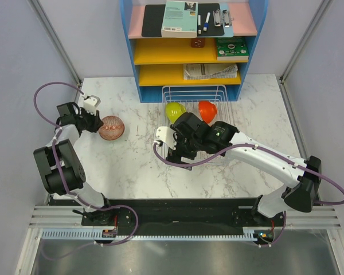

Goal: Load the bowls into the dish rack

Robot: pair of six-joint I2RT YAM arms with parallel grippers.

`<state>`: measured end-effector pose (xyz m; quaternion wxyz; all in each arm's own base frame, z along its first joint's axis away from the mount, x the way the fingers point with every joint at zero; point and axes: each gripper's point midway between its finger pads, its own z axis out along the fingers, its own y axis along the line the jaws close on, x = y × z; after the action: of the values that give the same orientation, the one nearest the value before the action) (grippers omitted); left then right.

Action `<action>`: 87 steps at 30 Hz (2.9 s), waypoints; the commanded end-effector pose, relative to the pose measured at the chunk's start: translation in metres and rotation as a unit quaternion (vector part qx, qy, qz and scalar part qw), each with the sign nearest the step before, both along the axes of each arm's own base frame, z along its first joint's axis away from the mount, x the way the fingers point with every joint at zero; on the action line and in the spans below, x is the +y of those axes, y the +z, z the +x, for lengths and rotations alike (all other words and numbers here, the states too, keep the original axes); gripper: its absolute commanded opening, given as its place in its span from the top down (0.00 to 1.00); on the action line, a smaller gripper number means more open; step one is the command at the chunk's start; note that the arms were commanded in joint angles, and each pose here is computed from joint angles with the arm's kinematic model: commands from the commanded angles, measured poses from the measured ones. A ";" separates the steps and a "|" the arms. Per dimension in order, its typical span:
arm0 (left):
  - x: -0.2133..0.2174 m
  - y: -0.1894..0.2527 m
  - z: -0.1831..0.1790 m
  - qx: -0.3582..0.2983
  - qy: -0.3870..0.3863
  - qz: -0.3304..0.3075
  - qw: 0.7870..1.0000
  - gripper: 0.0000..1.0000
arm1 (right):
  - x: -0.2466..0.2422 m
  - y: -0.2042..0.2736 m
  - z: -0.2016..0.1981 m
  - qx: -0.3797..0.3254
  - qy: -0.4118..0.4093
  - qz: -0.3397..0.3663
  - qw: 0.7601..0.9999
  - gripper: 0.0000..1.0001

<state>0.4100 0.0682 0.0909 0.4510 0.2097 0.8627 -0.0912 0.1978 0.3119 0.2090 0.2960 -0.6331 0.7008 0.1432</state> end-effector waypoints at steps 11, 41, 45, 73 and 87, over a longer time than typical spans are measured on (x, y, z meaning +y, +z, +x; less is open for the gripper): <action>0.011 0.026 0.011 -0.062 0.027 0.025 0.997 0.85 | 0.007 0.014 0.001 -0.002 0.000 0.021 1.000 0.02; 0.008 0.012 0.034 -0.036 -0.023 0.006 0.999 0.63 | 0.007 0.010 0.002 0.001 -0.001 0.015 1.000 0.02; 0.000 0.014 0.027 -0.030 -0.050 0.003 0.998 0.62 | 0.007 0.010 0.002 0.000 -0.001 0.016 1.000 0.03; -0.014 0.002 0.039 -0.001 -0.098 0.016 0.995 0.64 | 0.010 0.010 0.003 0.005 -0.002 0.013 1.000 0.02; -0.014 0.005 0.036 0.003 -0.092 0.016 0.996 0.98 | 0.011 0.014 0.003 0.003 -0.003 0.017 1.000 0.02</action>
<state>0.4403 0.0504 0.0838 0.4256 0.2821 0.8486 -0.1382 0.1991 0.3150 0.2063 0.2859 -0.6314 0.7066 0.1426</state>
